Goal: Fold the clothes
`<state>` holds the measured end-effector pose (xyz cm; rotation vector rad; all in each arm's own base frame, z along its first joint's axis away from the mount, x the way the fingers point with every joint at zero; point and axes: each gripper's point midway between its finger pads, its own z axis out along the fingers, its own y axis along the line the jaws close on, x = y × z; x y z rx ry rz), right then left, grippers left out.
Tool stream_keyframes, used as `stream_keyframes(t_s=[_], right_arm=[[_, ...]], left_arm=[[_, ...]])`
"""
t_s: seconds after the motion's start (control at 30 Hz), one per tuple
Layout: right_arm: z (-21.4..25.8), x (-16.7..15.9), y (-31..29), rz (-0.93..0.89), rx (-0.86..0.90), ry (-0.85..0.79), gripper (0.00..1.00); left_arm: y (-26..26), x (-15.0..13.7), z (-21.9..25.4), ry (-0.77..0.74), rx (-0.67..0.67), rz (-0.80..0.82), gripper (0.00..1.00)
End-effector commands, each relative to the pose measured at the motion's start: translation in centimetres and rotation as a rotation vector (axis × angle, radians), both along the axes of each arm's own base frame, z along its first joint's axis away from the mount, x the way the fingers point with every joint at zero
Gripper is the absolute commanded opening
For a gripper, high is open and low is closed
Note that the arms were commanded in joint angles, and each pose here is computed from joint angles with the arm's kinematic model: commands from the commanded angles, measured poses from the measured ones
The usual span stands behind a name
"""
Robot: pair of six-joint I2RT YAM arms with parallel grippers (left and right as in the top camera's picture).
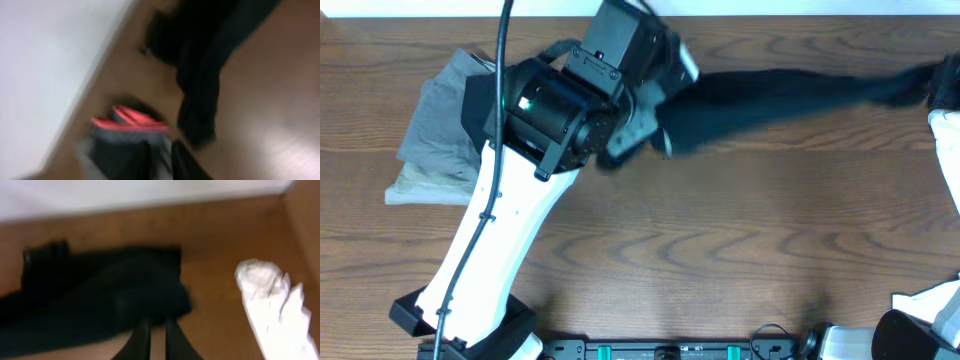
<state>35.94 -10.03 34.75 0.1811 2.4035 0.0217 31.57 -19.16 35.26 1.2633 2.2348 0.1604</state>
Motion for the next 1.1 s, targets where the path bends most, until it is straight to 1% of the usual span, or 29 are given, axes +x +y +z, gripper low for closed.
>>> stream_keyframes(t_s=[0.0,0.07,0.2,0.23,0.27,0.3,0.37,0.43,0.5,0.57,0.63,0.67,0.8,0.87,0.93,1.07], right_arm=[[-1.3,-1.0,0.1,0.064,-0.040,0.060,0.14],[-1.4,-1.1,0.2,0.038,-0.015,0.063,0.13],[-1.6,-1.3,0.3,-0.011,0.030,0.073,0.15],[-1.6,-1.4,0.3,-0.011,0.031,0.076,0.16],[-1.7,-1.4,0.3,-0.011,0.032,0.077,0.18],[-1.8,-1.4,0.3,-0.024,0.043,0.078,0.21],[-2.2,-1.3,0.3,-0.062,0.078,0.086,0.34],[-3.4,-1.3,0.3,-0.088,0.108,0.114,0.43],[-5.3,-1.1,0.2,-0.101,0.129,0.152,0.50],[-7.9,-0.9,0.1,-0.133,0.167,0.198,0.56],[-11.1,-1.0,0.1,-0.174,0.212,0.258,0.58],[-12.2,-1.1,0.2,-0.188,0.227,0.282,0.59],[-17.8,-2.0,0.5,-0.250,0.291,0.390,0.60],[-19.6,-2.3,0.7,-0.264,0.305,0.412,0.60],[-21.1,-2.7,0.8,-0.273,0.315,0.433,0.60],[-22.7,-3.7,1.2,-0.281,0.327,0.473,0.60]], left_arm=[[-0.2,-2.2,-0.8,0.111,-0.057,0.019,0.17],[0.1,-2.7,-1.0,0.129,-0.043,0.021,0.17],[0.0,-2.6,-0.9,0.123,-0.048,0.020,0.17],[0.0,-2.6,-0.9,0.123,-0.048,0.021,0.24],[0.0,-2.5,-0.9,0.124,-0.048,0.021,0.28],[0.0,-2.3,-0.9,0.120,-0.054,0.028,0.34],[-0.1,-1.4,-0.9,0.111,-0.089,0.079,0.39],[0.2,-0.3,-1.3,0.114,-0.123,0.150,0.42],[0.7,0.6,-2.4,0.144,-0.142,0.235,0.42],[1.5,1.3,-4.4,0.199,-0.135,0.325,0.42],[2.1,1.8,-7.0,0.272,-0.115,0.405,0.42],[2.1,1.7,-8.1,0.310,-0.113,0.415,0.42],[-1.0,-0.2,-13.9,0.595,-0.177,0.370,0.43],[-1.9,-0.9,-16.6,0.689,-0.177,0.364,0.43],[-2.2,-1.7,-19.8,0.771,-0.146,0.369,0.46],[-1.8,-3.1,-25.5,0.886,-0.057,0.400,0.46]])
